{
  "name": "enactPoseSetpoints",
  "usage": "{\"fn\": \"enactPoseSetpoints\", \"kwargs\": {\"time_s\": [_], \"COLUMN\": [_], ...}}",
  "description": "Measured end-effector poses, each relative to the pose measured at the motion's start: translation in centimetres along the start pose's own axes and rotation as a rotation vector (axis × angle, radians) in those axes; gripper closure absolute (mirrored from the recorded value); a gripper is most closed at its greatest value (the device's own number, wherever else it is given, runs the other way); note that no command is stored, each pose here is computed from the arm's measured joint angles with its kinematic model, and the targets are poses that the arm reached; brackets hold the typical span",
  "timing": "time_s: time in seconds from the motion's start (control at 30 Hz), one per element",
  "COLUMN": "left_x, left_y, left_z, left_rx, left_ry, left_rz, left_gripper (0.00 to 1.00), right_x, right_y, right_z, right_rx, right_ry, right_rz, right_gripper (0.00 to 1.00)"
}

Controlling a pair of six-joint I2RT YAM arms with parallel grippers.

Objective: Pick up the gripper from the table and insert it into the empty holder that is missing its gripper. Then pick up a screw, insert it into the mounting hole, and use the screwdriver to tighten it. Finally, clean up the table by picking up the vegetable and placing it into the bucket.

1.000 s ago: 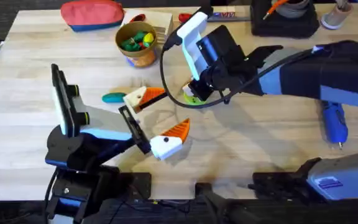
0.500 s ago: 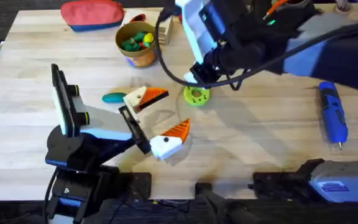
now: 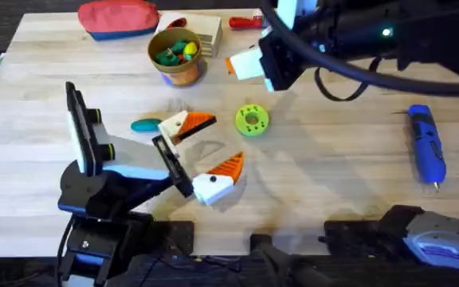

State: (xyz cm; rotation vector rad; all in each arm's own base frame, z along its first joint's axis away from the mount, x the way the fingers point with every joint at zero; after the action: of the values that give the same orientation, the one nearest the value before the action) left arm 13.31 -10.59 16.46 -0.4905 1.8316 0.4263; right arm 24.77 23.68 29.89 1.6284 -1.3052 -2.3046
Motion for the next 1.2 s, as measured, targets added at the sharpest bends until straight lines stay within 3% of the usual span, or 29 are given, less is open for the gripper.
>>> {"fn": "enactPoseSetpoints", "kwargs": {"time_s": [0.27, 0.5, 1.2], "left_x": [0.0, 0.1, 0.1], "left_y": [0.0, 0.0, 0.0], "left_z": [-0.1, -0.2, -0.2], "left_rx": [0.007, 0.015, 0.015], "left_ry": [-0.038, -0.073, -0.078], "left_rz": [0.002, 0.004, 0.004], "left_gripper": [0.012, 0.012, 0.012], "right_x": [0.0, 0.1, 0.4], "right_y": [-0.7, -2.5, -5.7], "right_z": [4.5, 6.9, 8.2], "right_rx": [-0.161, -0.223, -0.255], "right_ry": [-0.029, -0.013, 0.008], "right_rz": [0.026, 0.062, 0.085], "right_gripper": [0.999, 0.999, 0.999]}}
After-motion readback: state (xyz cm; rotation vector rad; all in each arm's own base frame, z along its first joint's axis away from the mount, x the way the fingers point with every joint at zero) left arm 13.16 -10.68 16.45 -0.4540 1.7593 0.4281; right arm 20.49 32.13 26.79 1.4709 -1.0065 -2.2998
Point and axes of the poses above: each hand's point on the last joint's axis, 136 mm out from that joint toward the fingers, its own y axis back along the fingers, its own z axis along the line the jaws close on, x = y × z, the point moved 6 cm from there along y, back along the fingers, and after that the axes turned 5 degrees about y, right-handed, at the moved point
